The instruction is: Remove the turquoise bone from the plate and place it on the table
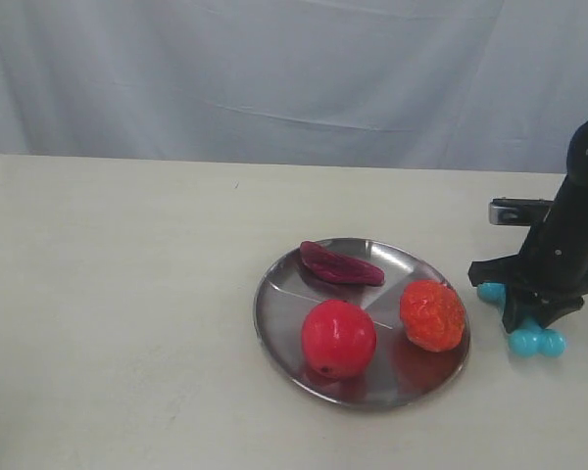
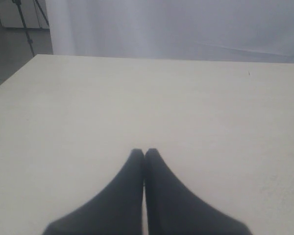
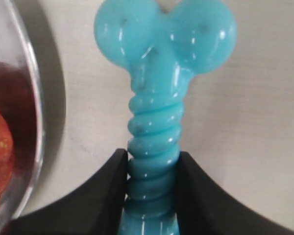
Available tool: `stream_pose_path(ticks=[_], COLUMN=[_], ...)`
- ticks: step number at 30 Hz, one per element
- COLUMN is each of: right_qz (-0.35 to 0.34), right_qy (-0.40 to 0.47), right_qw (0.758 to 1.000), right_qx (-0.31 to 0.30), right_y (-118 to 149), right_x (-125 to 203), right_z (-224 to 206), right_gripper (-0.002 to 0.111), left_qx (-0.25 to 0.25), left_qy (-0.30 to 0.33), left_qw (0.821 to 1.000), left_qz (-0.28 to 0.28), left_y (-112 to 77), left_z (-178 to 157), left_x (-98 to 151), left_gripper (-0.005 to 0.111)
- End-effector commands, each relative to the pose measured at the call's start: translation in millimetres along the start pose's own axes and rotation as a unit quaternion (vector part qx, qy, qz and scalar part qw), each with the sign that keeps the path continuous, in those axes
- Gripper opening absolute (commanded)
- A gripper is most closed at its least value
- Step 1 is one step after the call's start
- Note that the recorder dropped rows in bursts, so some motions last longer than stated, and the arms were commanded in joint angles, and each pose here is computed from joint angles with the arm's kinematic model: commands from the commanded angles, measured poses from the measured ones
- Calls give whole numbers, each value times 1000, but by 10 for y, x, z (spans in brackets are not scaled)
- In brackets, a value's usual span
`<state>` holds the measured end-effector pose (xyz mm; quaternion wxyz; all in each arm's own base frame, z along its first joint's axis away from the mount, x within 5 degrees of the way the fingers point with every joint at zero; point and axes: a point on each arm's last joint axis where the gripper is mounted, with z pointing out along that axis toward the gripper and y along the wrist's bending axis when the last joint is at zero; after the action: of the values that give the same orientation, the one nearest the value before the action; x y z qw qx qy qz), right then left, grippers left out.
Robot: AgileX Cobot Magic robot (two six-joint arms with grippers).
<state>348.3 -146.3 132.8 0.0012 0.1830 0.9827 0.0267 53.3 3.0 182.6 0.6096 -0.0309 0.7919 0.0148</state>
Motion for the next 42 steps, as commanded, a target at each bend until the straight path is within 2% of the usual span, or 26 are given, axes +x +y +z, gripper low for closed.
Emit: stream_pose_path(ticks=[1,4,6,10,12,17,20,22,24,25,26,27,28,30,33,36,40,41,42], right_qz=[-7,-10,-13,-10,-10,-9,-11,-13,-18,-24,-28,-34,-36,-48,-54,-48,-44,-38,-33], right_qy=[0,0,0,-1,-1,-4,-17,-39,-103,-154,-186,-249,-284,-416,-553,-627,-669,-689,-697], right_qw=[1000,1000,1000,1000,1000,1000,1000,999,995,988,982,968,958,907,830,776,741,722,715], right_qx=[-2,-2,-2,-7,-7,-8,-8,-7,-2,4,7,13,16,31,50,48,49,44,39], right_y=[-8,-8,-6,2,2,6,15,28,49,63,73,93,105,143,180,214,228,236,239], right_x=[1,1,1,-2,-2,0,-23,-20,37,102,150,258,333,689,1259,1824,2302,2516,2615], right_z=[-13,-13,-13,-13,-13,-41,-208,-433,-835,-1133,-1302,-1624,-1799,-2356,-2792,-2924,-2844,-2808,-2774], right_gripper=[0,3,13,45,53,53,53,49,30,14,5,0,0,0,0,0,0,0,0], left_qx=[-1,-1,-1,-1,-1,-1,-1,-1,-1,-1,-1,-1,-1,-1,-1,-1,-1,-1,-1], left_qy=[-2,-2,-2,-2,-2,-2,-2,-2,-2,-2,-2,-2,-2,-2,-2,-2,-2,-2,-2], left_qw=[1000,1000,1000,1000,1000,1000,1000,1000,1000,1000,1000,1000,1000,1000,1000,1000,1000,1000,1000], left_qz=[-5,-5,-5,-5,-5,-5,-5,-5,-5,-5,-5,-5,-5,-5,-5,-5,-5,-5,-5], left_y=[1,1,1,1,1,1,1,1,1,1,1,1,1,1,1,1,1,1,1], left_z=[2,2,2,2,2,2,2,2,2,2,2,2,2,2,2,2,2,2,2], left_x=[3,3,3,3,3,3,3,3,3,3,3,3,3,3,3,3,3,3,3], left_gripper=[0,0,0,0,0,0,0,0,0,0,0,0,0,0,0,0,0,0,0])
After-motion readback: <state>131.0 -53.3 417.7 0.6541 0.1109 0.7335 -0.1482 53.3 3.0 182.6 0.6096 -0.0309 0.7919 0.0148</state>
